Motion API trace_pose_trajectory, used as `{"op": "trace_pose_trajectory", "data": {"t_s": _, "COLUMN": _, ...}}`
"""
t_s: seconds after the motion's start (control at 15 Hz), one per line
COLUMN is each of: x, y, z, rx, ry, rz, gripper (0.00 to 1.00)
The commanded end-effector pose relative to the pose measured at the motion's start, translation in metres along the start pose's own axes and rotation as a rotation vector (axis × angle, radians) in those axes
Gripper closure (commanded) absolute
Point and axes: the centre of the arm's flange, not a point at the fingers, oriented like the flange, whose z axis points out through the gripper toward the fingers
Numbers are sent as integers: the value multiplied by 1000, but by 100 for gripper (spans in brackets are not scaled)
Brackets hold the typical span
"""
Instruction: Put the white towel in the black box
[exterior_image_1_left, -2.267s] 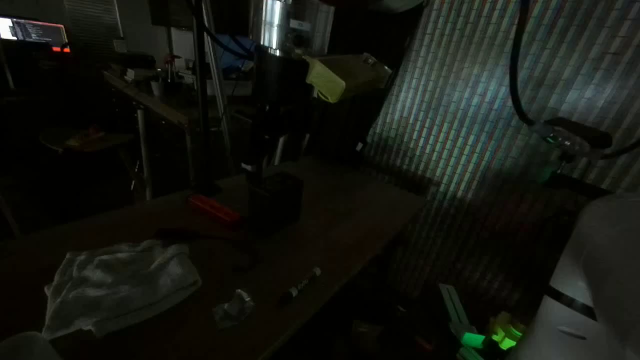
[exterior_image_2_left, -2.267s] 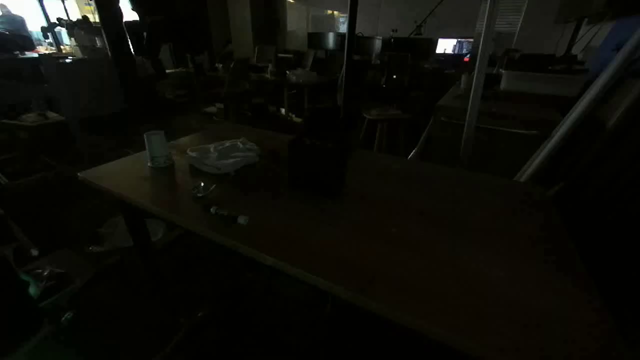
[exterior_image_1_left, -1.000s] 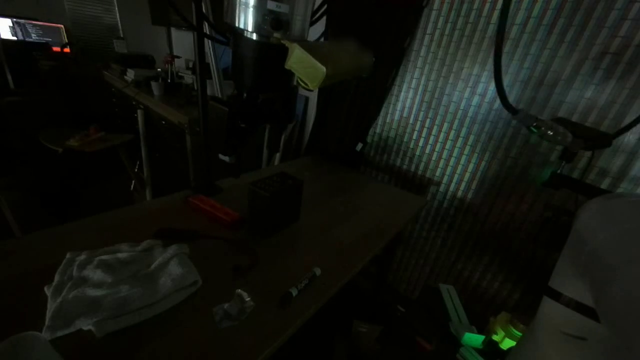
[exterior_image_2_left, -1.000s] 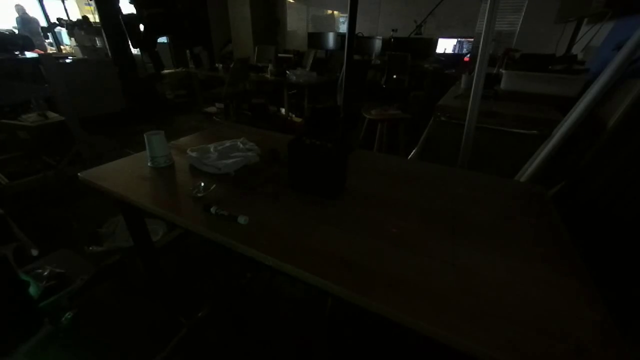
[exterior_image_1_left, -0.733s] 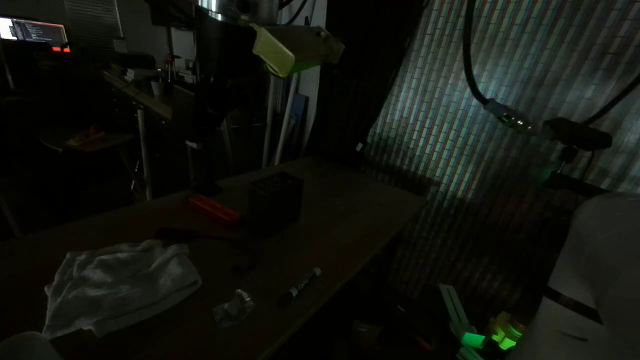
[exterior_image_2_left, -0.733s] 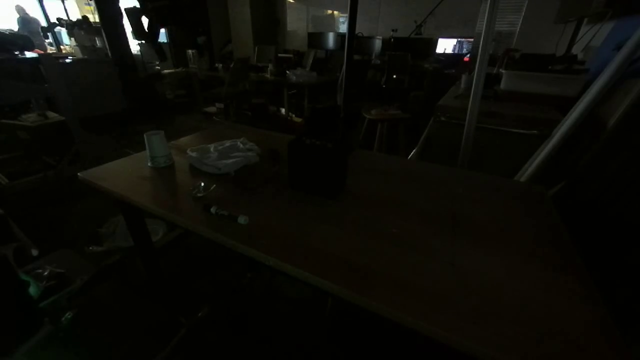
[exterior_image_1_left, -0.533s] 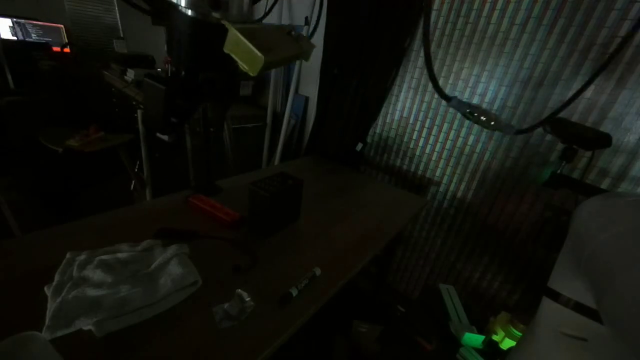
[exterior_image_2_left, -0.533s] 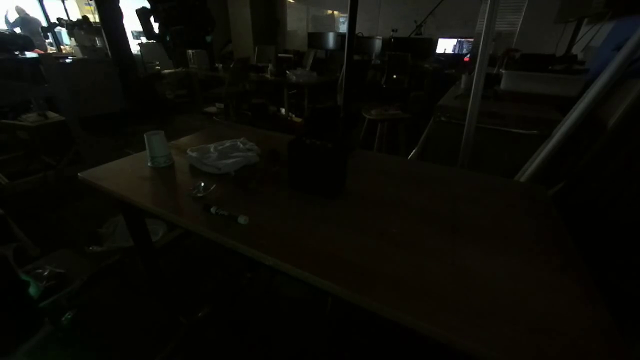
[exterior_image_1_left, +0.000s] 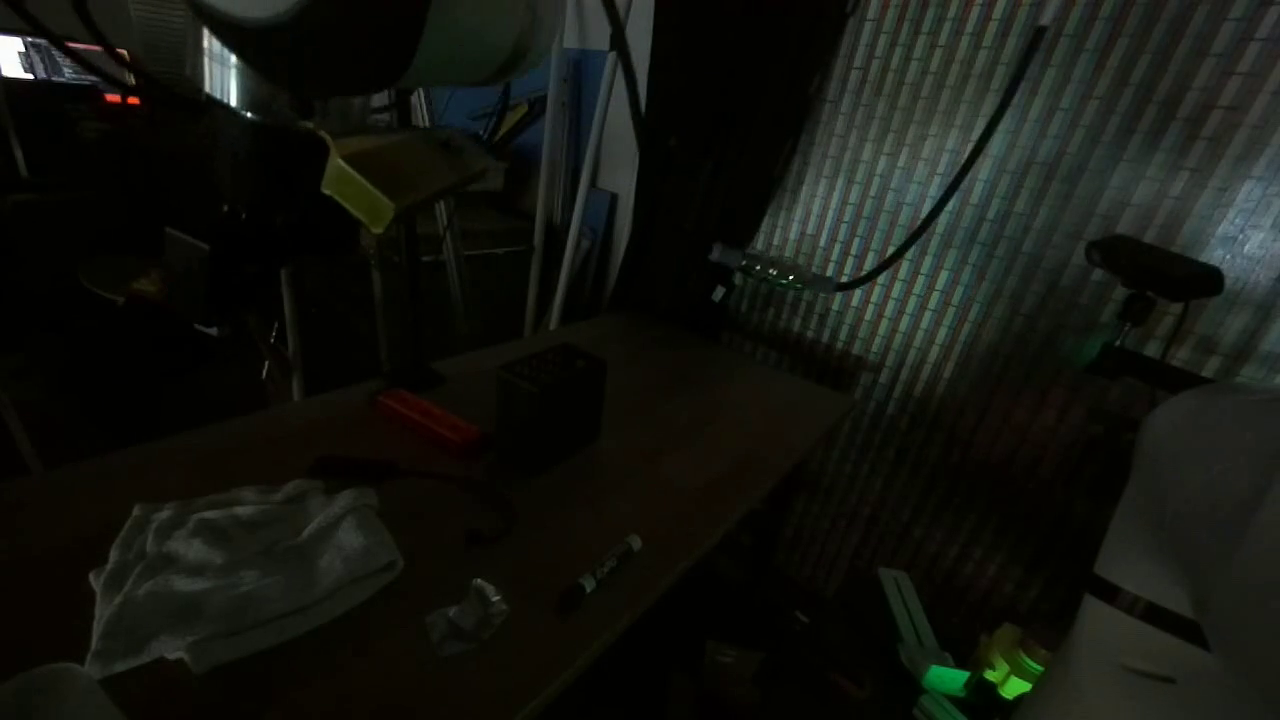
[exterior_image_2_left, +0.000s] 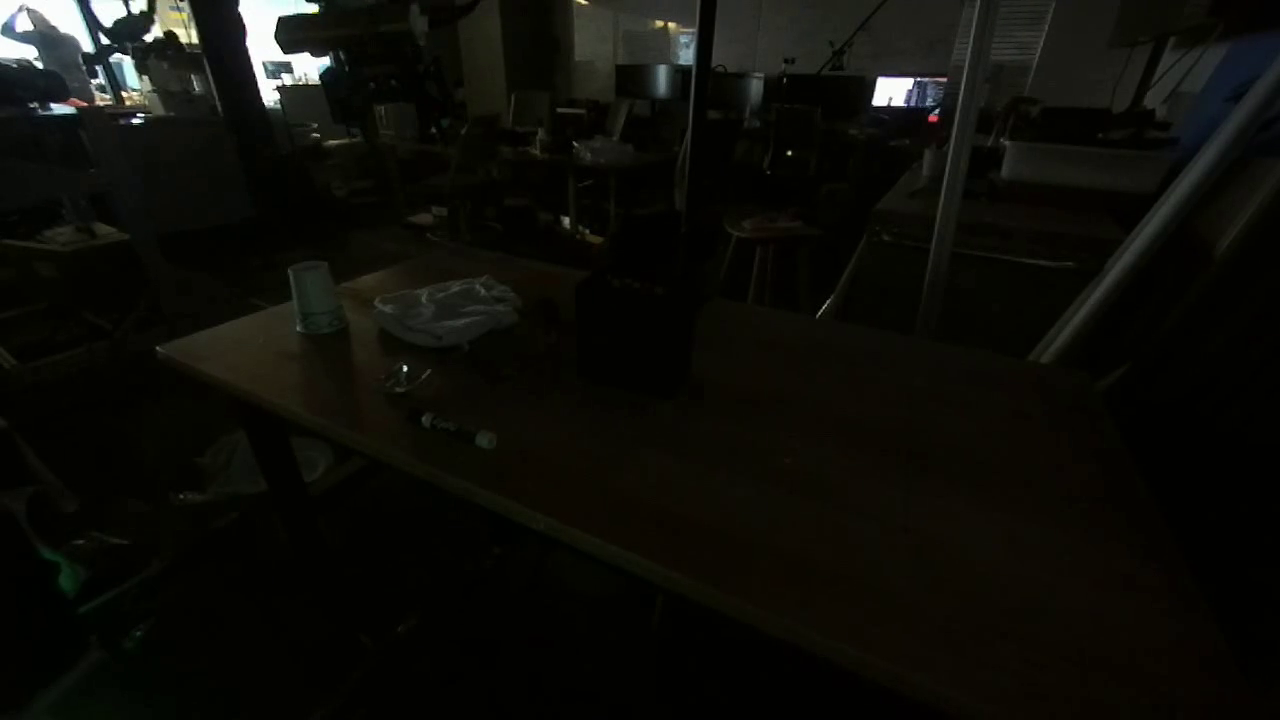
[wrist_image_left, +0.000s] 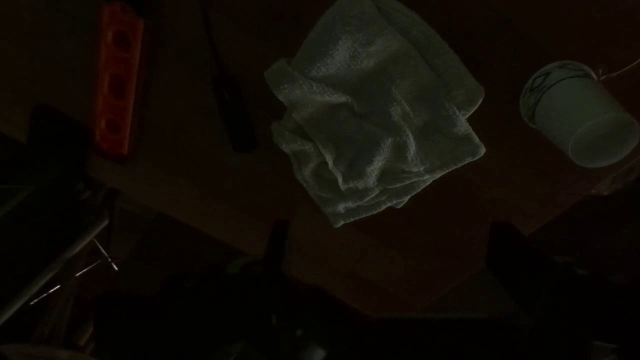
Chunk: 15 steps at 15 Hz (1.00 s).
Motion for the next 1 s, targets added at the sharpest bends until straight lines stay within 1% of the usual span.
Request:
{"op": "trace_pose_trajectory", "data": {"t_s": 0.0, "x": 37, "y": -1, "z": 39, "rx": 14, "ry": 25, "rz": -41, "gripper": 0}}
{"op": "trace_pose_trajectory", "data": {"t_s": 0.27, "x": 58, "y": -5, "z": 97, "rx": 25, "ry": 11, "rz": -48, "gripper": 0}}
{"op": "trace_pose_trajectory", "data": {"t_s": 0.47, "x": 66, "y": -9, "z": 141, "rx": 44, "ry": -4, "rz": -42, "gripper": 0}}
{"op": "trace_pose_trajectory", "data": {"t_s": 0.73, "x": 64, "y": -12, "z": 203, "rx": 86, "ry": -30, "rz": -19, "gripper": 0}}
{"op": "trace_pose_trajectory", "data": {"t_s": 0.93, "x": 52, "y": -16, "z": 249, "rx": 110, "ry": -60, "rz": -5, "gripper": 0}}
